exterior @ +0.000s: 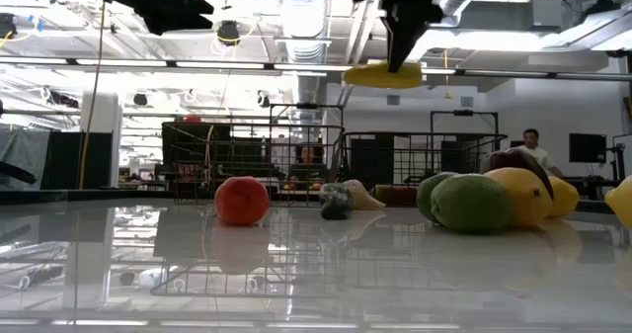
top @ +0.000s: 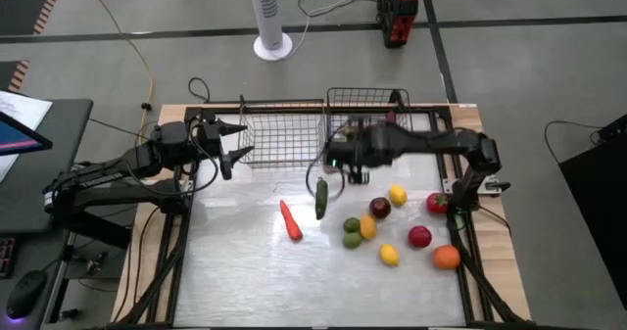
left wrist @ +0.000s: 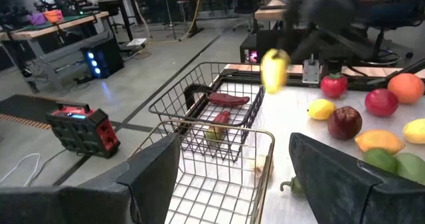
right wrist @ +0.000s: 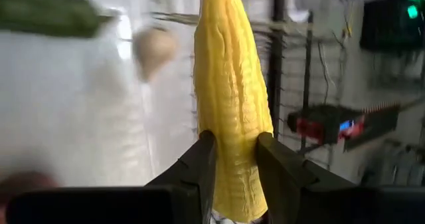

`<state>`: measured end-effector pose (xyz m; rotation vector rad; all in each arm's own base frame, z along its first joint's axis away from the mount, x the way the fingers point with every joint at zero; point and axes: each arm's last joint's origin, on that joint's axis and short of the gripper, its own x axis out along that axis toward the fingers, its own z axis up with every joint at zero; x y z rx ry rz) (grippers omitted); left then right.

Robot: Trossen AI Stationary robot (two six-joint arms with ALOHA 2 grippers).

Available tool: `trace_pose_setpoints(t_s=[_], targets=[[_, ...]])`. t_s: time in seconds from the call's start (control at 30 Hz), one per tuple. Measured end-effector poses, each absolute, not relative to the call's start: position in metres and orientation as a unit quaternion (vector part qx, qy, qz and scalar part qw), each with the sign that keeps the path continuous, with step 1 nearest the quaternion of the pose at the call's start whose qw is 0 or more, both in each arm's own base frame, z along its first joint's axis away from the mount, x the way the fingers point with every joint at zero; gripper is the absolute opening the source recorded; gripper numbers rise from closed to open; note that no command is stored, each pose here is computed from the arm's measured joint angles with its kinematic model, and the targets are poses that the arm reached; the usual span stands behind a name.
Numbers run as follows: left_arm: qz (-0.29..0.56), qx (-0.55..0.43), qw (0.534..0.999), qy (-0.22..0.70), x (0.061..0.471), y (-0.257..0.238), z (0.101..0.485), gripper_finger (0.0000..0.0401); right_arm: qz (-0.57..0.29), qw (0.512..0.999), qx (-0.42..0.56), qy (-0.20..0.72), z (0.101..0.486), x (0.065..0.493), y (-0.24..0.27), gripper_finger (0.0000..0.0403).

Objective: Sort produce into baskets
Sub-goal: Put the corn into the right wire basket, then put the carrot into the right wire basket

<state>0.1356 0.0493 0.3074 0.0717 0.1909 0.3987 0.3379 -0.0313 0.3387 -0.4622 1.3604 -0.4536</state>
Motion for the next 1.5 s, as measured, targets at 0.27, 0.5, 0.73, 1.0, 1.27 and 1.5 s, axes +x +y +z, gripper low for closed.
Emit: trace_pose_setpoints(t_s=[0.27, 0.5, 0.73, 1.0, 1.27, 1.5], targets=[[0.206, 0.048, 0.973, 0.095, 0.135, 0.050, 0.308, 0.0272, -0.206, 0.723, -0.191, 0.631, 0.341, 0.331, -0.072, 0.0127], [0.206, 0.045, 0.973, 0.095, 0.135, 0.050, 0.308, 0.0272, -0.267, 0.702, -0.162, 0.640, 0.338, 0.323, -0.117, 0.0132], [0.206, 0.044, 0.973, 0.097, 0.135, 0.050, 0.307, 0.0272, -0.315, 0.697, -0.079, 0.639, 0.337, 0.307, -0.153, 0.0227], [0.206, 0.046, 0.973, 0.097, 0.135, 0.050, 0.307, 0.0272, -0.242, 0.725, -0.005, 0.644, 0.334, 0.317, -0.112, 0.0280], [0.205, 0.051, 0.972, 0.100, 0.135, 0.050, 0.307, 0.0272, -0.115, 0.810, -0.037, 0.573, 0.309, 0.357, -0.008, 0.0281], [0.193, 0.028, 0.976, 0.095, 0.136, 0.049, 0.307, 0.0272, -0.098, 0.867, -0.011, 0.489, 0.267, 0.376, 0.028, 0.0282]])
